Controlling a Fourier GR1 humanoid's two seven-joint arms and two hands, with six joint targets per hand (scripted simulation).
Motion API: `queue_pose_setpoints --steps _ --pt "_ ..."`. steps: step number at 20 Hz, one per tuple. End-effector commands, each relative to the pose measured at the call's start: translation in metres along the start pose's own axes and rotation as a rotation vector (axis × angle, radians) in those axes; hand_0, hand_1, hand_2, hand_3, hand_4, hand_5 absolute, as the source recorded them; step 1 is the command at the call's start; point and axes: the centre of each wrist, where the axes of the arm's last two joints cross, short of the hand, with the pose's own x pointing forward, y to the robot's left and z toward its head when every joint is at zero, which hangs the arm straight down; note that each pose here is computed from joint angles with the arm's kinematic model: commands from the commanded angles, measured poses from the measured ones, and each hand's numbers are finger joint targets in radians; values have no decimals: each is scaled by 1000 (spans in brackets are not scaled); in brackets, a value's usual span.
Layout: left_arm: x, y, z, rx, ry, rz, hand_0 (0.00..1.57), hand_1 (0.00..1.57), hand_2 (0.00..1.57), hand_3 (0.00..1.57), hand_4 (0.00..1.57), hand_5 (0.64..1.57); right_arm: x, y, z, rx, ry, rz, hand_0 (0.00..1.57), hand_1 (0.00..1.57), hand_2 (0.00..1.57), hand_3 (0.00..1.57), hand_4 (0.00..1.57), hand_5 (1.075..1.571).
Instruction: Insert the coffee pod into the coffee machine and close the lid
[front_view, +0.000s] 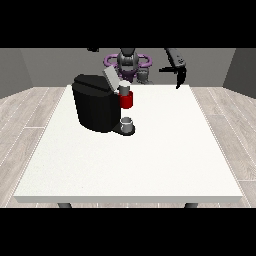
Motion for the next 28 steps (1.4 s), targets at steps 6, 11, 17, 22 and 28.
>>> queue_pose_setpoints --steps 6,11,17,22,28 --pt "27 -24 -23 -95 -181 21 0 0 0 0 201 1571 36 6 -40 -92 -96 72 0 0 0 0 287 1571" --pt "37 -28 -19 -121 -239 -30 0 0 0 0 233 1571 35 15 -56 -130 -106 127 0 0 0 0 211 1571" --pt "46 -30 -11 -146 -202 -22 0 0 0 0 357 1571 40 -2 -83 -163 -27 158 0 0 0 0 351 1571" --pt "58 -23 -13 -142 -276 -13 0 0 0 0 301 1571 28 -55 -90 -223 -46 158 0 0 0 0 414 1571" --pt "63 -41 -20 -143 -289 -34 0 0 0 0 371 1571 17 -43 -114 -248 -39 159 0 0 0 0 406 1571"
